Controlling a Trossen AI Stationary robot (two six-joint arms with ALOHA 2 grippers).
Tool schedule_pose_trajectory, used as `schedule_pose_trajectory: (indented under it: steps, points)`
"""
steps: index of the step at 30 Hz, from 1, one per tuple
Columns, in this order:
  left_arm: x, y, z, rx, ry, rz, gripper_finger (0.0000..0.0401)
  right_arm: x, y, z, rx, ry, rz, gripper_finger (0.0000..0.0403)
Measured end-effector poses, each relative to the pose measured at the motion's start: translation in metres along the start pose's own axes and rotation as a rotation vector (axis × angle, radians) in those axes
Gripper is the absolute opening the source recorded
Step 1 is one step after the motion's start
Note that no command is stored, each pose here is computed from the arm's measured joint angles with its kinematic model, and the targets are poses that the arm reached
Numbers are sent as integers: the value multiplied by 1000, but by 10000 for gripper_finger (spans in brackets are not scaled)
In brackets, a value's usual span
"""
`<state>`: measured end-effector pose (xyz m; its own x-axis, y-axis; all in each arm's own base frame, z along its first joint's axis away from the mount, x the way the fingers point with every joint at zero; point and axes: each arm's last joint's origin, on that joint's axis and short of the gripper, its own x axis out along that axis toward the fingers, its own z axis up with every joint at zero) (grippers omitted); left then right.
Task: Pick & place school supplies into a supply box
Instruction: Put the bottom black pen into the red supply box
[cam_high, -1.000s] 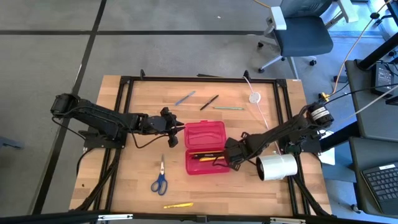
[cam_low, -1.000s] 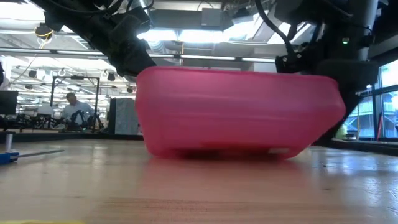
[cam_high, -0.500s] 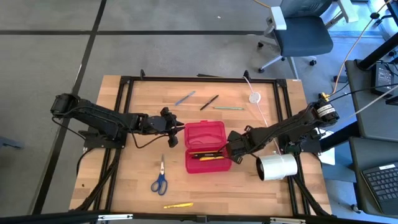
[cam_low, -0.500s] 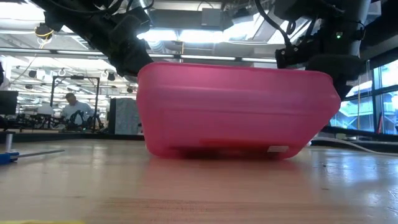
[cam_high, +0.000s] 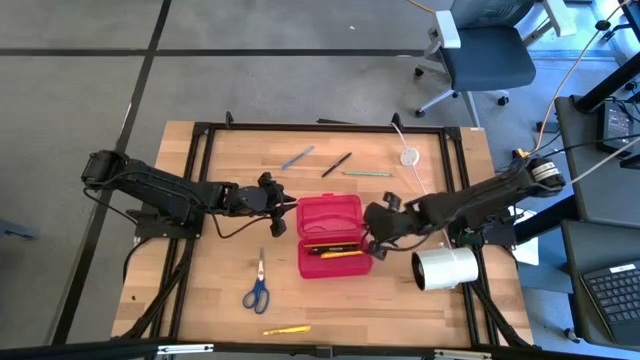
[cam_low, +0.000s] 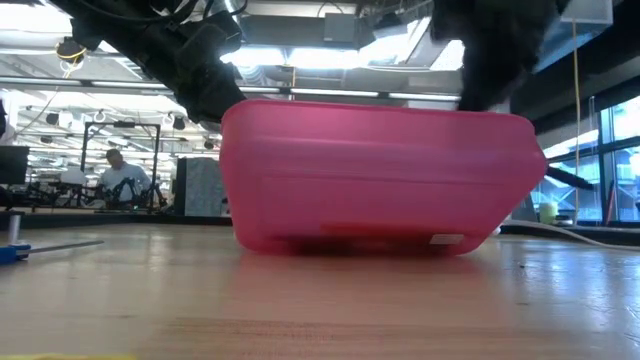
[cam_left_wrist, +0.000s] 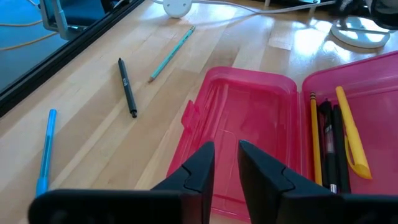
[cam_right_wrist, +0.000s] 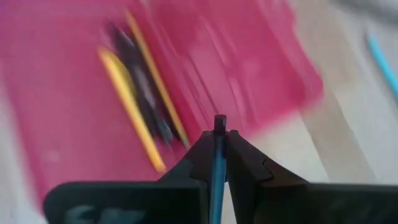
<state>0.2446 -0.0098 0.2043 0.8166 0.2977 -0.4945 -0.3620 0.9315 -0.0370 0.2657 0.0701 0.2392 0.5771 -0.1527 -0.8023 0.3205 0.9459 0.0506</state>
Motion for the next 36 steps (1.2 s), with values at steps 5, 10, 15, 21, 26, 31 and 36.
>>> schedule_pose_trajectory:
  steps: [5, 10, 15, 21, 26, 31, 36]
  points:
    - [0, 0, 0, 0, 0, 0, 62, -20, 0, 26, -11, -214, 186, 34]
    - [0, 0, 0, 0, 0, 0, 65, -30, -1, 44, -43, -379, 276, 36]
    - [0, 0, 0, 0, 0, 0, 62, -10, 6, 50, -64, -352, 415, 35]
    - [0, 0, 0, 0, 0, 0, 62, 24, 17, 45, -88, -264, 481, 35]
    - [0, 0, 0, 0, 0, 0, 65, 44, 24, 40, -86, -194, 545, 37]
    - [0, 0, 0, 0, 1, 0, 61, 64, 28, 34, -88, -149, 535, 38]
    - [0, 0, 0, 0, 1, 0, 59, 85, 31, 27, -122, -113, 516, 38]
